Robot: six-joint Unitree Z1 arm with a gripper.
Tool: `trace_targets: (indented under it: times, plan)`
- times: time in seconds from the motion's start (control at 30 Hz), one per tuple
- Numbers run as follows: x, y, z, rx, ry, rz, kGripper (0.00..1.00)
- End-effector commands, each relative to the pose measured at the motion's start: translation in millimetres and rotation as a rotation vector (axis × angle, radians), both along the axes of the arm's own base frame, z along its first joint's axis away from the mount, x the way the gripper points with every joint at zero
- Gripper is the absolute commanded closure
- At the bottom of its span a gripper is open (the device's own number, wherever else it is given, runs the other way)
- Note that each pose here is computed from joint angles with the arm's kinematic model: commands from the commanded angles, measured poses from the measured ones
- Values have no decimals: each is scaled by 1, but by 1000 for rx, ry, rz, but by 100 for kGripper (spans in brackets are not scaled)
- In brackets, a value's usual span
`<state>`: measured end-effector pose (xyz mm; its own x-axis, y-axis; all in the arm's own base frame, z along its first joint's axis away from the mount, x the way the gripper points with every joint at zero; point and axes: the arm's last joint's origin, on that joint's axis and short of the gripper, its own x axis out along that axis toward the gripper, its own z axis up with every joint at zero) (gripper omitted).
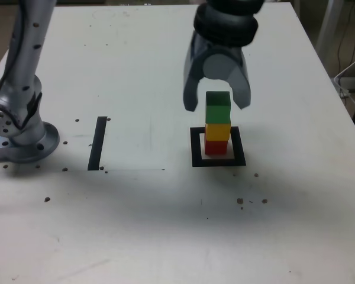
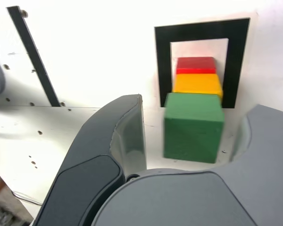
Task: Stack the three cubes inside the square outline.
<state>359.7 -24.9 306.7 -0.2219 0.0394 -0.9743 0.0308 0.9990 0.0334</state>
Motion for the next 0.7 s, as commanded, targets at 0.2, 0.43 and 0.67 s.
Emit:
trace_targets:
  times: [0.2, 0.43, 0.67]
  plan:
    - [-46, 14, 18, 20, 23, 49, 0]
    - [-86, 21, 10, 16, 56, 72, 0]
    - [-120, 21, -11, 6, 98, 76, 0]
